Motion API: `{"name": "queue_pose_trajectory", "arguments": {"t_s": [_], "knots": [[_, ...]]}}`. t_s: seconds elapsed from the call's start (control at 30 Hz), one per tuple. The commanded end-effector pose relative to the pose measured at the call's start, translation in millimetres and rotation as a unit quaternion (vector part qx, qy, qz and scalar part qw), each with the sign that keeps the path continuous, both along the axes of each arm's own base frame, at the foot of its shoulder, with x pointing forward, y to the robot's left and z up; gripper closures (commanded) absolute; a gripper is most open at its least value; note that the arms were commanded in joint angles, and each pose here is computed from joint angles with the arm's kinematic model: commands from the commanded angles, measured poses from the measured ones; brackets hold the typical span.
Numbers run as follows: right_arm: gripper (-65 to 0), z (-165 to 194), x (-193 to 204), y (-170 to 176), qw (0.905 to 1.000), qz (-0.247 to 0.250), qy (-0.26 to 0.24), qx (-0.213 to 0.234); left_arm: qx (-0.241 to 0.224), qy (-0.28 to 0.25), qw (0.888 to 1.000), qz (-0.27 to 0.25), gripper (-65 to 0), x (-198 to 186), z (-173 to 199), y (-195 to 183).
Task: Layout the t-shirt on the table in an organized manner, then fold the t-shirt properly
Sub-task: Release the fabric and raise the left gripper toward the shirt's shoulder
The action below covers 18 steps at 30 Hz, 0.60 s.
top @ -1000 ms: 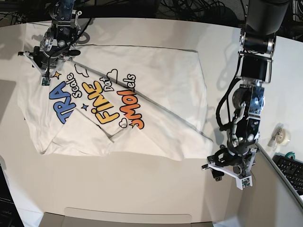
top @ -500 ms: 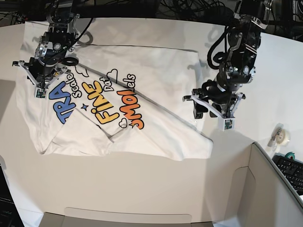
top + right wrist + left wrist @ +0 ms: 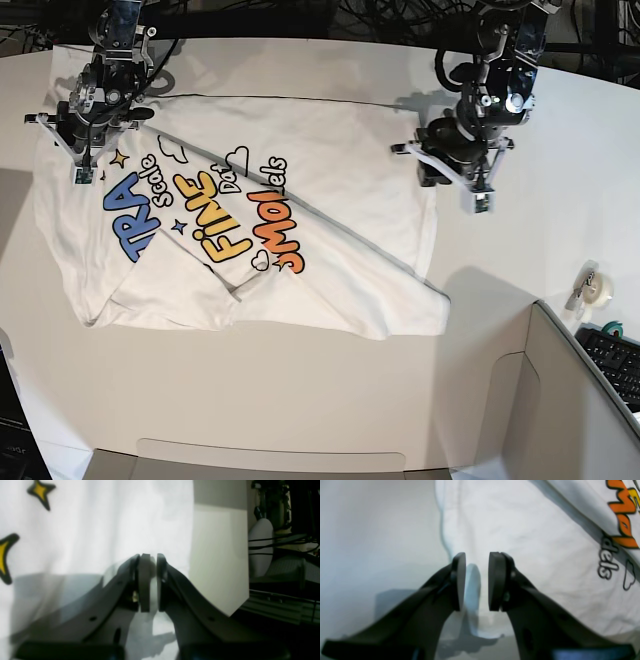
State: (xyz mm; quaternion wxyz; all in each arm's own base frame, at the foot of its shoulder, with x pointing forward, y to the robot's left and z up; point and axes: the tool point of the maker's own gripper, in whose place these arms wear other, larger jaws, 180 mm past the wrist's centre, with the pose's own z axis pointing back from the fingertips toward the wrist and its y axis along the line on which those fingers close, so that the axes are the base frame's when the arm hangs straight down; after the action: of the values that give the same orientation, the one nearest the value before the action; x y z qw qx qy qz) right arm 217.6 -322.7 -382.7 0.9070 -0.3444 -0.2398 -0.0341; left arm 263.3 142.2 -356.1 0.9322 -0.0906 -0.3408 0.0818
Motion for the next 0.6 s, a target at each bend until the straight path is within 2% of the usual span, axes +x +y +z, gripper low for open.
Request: {"name": "queue_pose_trajectory", "arguments": {"t_s": [0.0, 0.07, 0.17, 0.2, 0.27, 0.37, 0.47, 0.57], "knots": [[-5.5, 14.1, 5.7, -9.8, 0.9996, 0.002, -0.018, -0.023, 0.02, -0.026, 0.999, 0.033, -14.1, 6.2, 11.7, 25.8], [-5.5, 14.6, 5.4, -10.2, 0.9996, 0.003, -0.018, -0.024, 0.005, -0.023, 0.997, 0.072, -17.2, 0.2, 12.6, 48.1], [-5.5, 15.4, 6.2, -10.2, 0.9995, 0.003, -0.019, -0.024, -0.087, -0.002, 0.989, 0.12, -25.3, -14.6, 12.8, 59.4], [-5.5, 15.2, 7.1, -8.8, 0.9995, 0.004, -0.02, -0.023, -0.137, 0.008, 0.981, 0.14, -28.2, -21.9, 13.1, 59.2], [-5.5, 14.2, 7.6, -6.5, 0.9996, 0.006, -0.019, -0.021, -0.231, 0.015, 0.957, 0.178, -31.7, -31.8, 18.4, 58.8], [-5.5, 13.1, 7.3, -5.6, 0.9996, 0.005, -0.019, -0.019, -0.337, 0.048, 0.922, 0.184, -31.8, -47.0, 23.0, 39.4], [-5.5, 13.0, 7.5, -5.1, 0.9996, 0.006, -0.019, -0.019, -0.403, 0.082, 0.895, 0.172, -31.8, -56.9, 23.9, 15.1], [-5.5, 13.9, 7.8, -5.7, 0.9996, 0.006, -0.019, -0.021, -0.439, 0.108, 0.875, 0.172, -31.9, -66.2, 17.7, -3.5]]}}
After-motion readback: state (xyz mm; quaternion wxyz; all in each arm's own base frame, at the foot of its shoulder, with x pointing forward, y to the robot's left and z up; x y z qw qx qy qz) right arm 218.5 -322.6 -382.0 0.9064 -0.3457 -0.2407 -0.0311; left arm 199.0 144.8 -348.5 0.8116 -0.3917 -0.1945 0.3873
